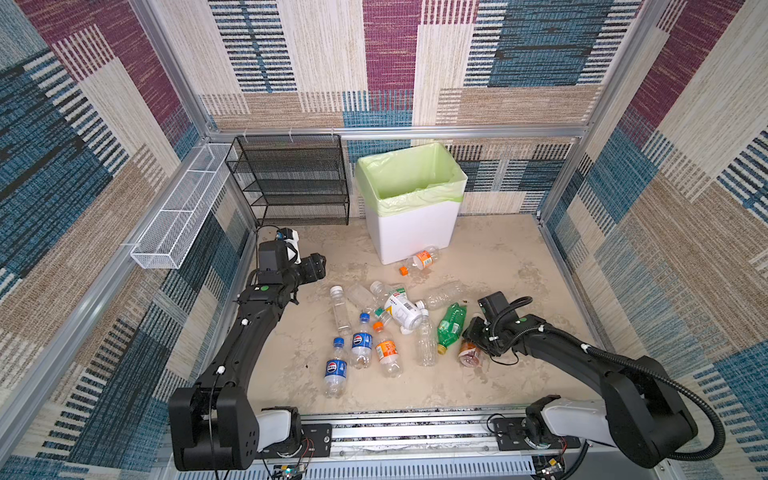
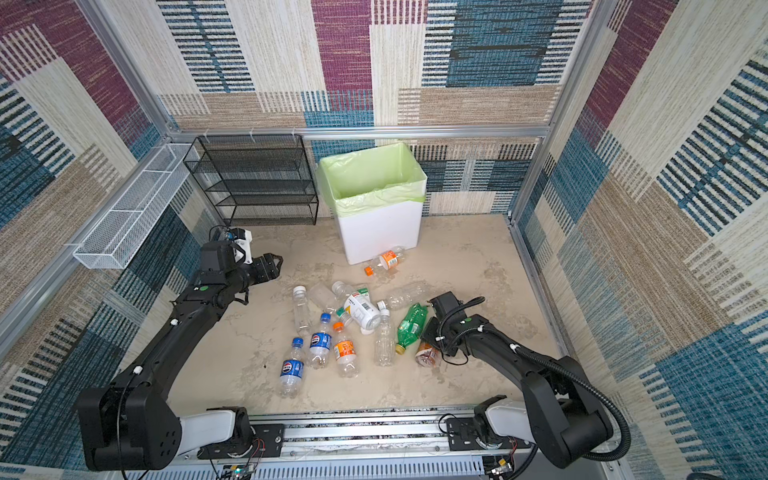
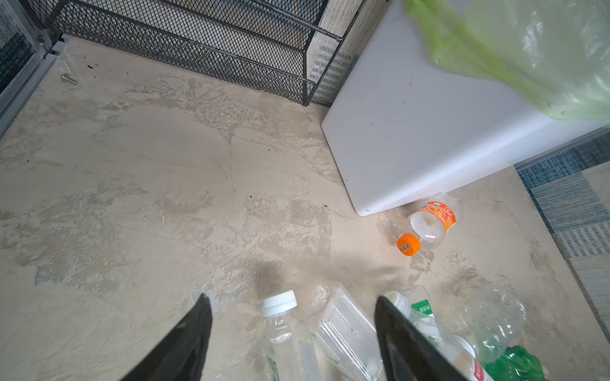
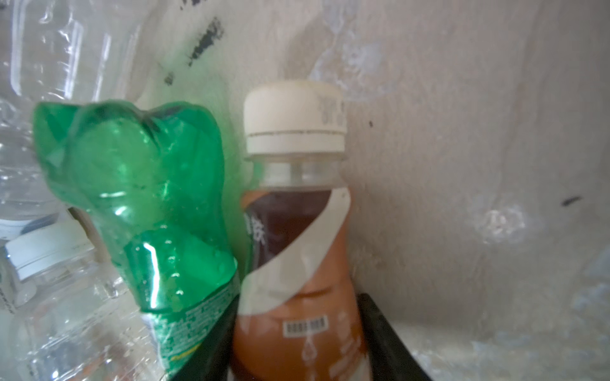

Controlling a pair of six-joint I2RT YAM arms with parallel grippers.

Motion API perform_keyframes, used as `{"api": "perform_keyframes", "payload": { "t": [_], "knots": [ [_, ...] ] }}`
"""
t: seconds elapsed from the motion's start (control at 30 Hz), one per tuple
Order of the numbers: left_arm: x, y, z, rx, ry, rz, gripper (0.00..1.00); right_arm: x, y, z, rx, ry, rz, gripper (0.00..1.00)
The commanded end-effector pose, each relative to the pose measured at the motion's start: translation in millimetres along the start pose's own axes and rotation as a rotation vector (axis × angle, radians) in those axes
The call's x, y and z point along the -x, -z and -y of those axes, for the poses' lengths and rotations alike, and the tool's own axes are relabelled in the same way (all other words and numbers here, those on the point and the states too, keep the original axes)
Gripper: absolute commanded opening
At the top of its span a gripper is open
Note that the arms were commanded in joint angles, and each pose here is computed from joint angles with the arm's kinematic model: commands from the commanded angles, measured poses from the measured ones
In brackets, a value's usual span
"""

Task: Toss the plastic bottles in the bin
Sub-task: 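Reach the right gripper down and grasp the brown tea bottle, then lift the brown tea bottle with the right gripper over the bin and release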

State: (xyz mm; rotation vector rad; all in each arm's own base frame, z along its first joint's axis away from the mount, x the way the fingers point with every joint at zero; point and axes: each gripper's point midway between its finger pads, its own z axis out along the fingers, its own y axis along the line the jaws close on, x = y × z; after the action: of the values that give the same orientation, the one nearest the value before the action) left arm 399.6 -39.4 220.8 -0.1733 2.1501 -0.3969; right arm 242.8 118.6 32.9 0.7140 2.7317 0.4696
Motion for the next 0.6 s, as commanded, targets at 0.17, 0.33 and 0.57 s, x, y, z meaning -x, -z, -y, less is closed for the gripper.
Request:
{"api": "perform_keyframes", "payload": {
  "t": [0.17, 0.33, 0.57],
  "knots": [
    [3.7, 0.3, 1.0, -0.005, -0.002, 0.008, 0.78, 30.1, 14.5, -15.4, 0.024, 0.004, 0.126, 0.47],
    [2.3, -0.7, 0.7, -0.006, -0.005, 0.005, 0.78, 78.8, 47.1, -27.4, 0.075, 0.012, 0.281, 0.48],
    [2.7, 0.3, 3.6, -0.025, -0.018, 0.02, 0.78, 174.5, 152.6, -74.6, 0.216, 0.22, 0.737, 0.49]
  ]
}}
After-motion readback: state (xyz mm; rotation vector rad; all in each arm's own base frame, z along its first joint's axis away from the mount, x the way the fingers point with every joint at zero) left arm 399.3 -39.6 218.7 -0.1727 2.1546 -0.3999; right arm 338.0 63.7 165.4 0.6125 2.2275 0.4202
